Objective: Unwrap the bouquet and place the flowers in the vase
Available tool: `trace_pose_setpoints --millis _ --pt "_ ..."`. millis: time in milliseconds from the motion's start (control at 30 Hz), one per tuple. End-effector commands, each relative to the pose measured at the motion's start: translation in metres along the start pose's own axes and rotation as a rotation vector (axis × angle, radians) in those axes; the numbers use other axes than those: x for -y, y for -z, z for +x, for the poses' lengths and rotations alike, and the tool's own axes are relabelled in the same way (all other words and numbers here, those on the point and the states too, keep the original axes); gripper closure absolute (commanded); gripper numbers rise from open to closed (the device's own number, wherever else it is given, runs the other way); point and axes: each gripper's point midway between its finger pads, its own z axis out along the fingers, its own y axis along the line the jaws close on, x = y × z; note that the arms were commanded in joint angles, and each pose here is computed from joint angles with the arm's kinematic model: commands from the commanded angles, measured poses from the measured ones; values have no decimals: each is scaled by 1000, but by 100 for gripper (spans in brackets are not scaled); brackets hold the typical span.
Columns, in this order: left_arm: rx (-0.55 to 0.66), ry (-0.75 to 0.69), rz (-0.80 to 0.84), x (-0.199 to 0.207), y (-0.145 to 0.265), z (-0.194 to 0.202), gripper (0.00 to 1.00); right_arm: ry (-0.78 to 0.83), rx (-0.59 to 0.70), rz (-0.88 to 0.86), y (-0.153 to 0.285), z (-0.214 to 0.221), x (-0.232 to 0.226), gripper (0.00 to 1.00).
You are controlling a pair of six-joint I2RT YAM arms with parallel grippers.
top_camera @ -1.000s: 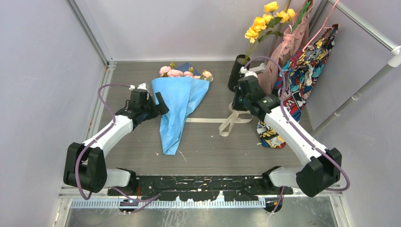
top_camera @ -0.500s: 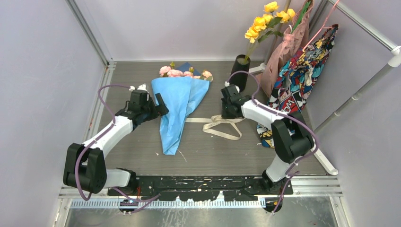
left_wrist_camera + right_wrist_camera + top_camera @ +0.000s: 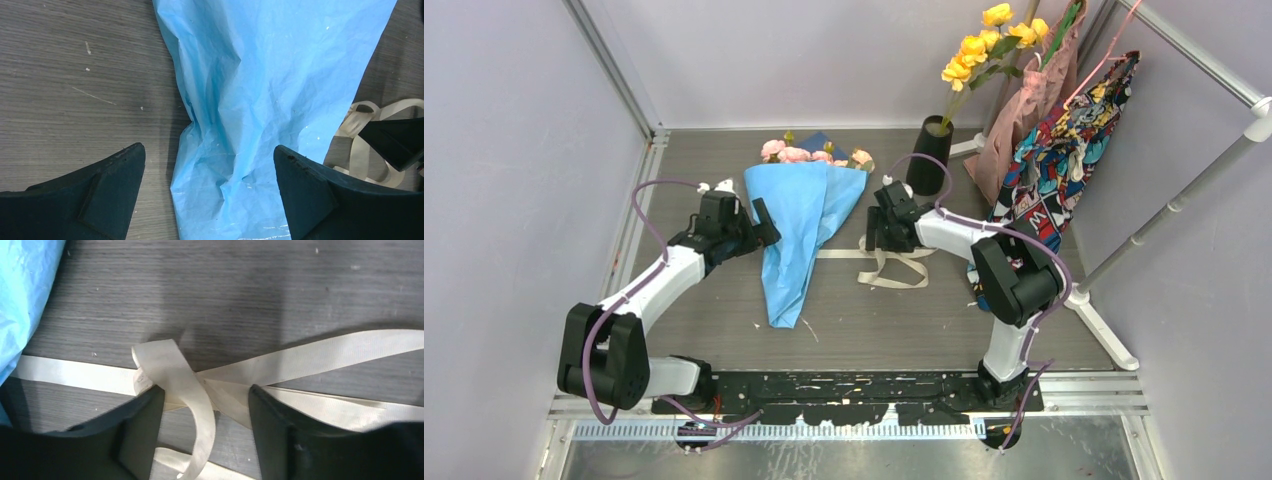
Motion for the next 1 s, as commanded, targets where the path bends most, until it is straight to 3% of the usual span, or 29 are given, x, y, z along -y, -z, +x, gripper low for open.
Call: trace_pose_setpoints --millis 0,100,167,233,500,733,767,900,967 --pt "42 -22 13 1 8 -8 0 -12 -47 43 -20 18 8 42" --pt "43 -26 9 0 10 -8 0 -10 -42 92 -22 22 20 66" --pt "46 -26 11 1 11 -9 0 -10 -40 128 -20 25 28 89" --pt "47 -24 18 2 12 -9 0 -29 -40 160 -17 28 38 99" --pt "47 -22 33 5 14 -9 0 -228 -27 211 -6 36 89 99" --pt "52 -16 79 14 18 -11 0 -315 110 293 32 12 130 99" --pt "50 -18 97 19 18 -11 0 -304 123 305 39 8 132 97" --pt "79 -190 75 51 31 -13 0 -274 209 298 65 -23 122 66" --pt "96 -260 26 66 39 -12 0 -252 252 304 80 -36 114 61"
